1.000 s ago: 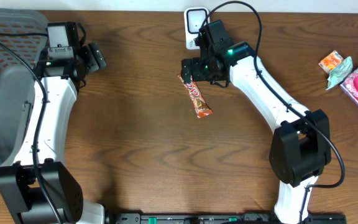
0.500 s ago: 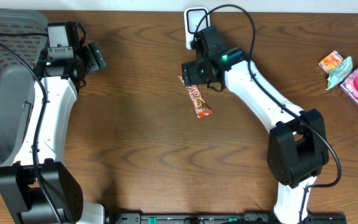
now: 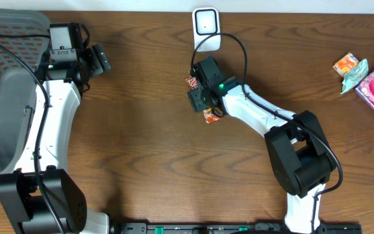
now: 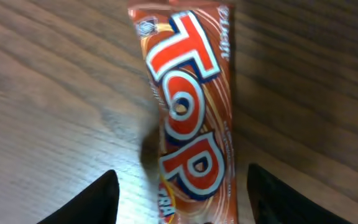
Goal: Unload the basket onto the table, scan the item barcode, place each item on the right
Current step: 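Lift the TOP bar up toward the scanner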
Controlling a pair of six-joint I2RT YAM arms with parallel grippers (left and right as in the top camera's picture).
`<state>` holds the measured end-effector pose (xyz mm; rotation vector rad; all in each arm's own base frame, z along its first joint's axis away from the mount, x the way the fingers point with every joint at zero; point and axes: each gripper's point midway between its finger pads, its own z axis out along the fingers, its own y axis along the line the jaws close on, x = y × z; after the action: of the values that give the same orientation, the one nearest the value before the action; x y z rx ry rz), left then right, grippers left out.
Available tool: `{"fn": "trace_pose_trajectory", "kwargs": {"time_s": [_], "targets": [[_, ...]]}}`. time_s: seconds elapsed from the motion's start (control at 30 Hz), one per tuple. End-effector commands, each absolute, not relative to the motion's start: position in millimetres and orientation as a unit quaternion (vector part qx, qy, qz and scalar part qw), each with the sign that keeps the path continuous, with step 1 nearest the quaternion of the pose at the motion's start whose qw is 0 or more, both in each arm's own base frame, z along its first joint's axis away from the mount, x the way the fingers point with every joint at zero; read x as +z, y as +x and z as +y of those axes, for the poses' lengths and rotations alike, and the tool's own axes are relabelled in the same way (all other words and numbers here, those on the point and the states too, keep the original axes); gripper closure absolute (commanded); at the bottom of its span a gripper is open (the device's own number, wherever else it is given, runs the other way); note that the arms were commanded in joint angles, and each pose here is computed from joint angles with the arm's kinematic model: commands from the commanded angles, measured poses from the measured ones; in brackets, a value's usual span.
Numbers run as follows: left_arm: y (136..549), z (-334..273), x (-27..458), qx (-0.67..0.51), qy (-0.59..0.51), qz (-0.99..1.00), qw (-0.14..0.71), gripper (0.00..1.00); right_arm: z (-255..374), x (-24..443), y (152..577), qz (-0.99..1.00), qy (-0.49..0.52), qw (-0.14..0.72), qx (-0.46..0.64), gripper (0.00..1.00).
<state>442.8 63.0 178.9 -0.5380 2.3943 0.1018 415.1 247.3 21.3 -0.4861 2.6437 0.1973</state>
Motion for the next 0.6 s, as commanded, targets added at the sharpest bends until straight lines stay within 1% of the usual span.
{"fn": "trace_pose_trajectory", "kwargs": {"time_s": [0.0, 0.07, 0.33, 0.4, 0.47, 0.57], "targets": [[443, 66, 179, 0.043, -0.214, 0.917, 0.335, 0.02, 241, 8, 411, 0.957, -0.179, 0.22, 0.058, 0.4], [443, 66, 179, 0.043, -0.214, 0.917, 0.335, 0.02, 241, 3, 409, 0.957, -0.179, 0.221, 0.058, 0.44], [443, 66, 179, 0.043, -0.214, 0.917, 0.335, 0.02, 234, -23, 407, 0.96, -0.178, 0.213, 0.042, 0.47], [443, 66, 179, 0.043, -0.214, 0.917, 0.335, 0.02, 234, -27, 406, 0.961, -0.178, 0.208, 0.041, 0.55], [443, 66, 179, 0.043, -0.214, 0.917, 0.335, 0.02, 234, -27, 406, 0.961, -0.178, 0.208, 0.041, 0.67], [443, 66, 179, 0.043, -0.214, 0.917, 0.335, 0.02, 236, -21, 411, 0.961, -0.166, 0.216, 0.045, 0.95]]}}
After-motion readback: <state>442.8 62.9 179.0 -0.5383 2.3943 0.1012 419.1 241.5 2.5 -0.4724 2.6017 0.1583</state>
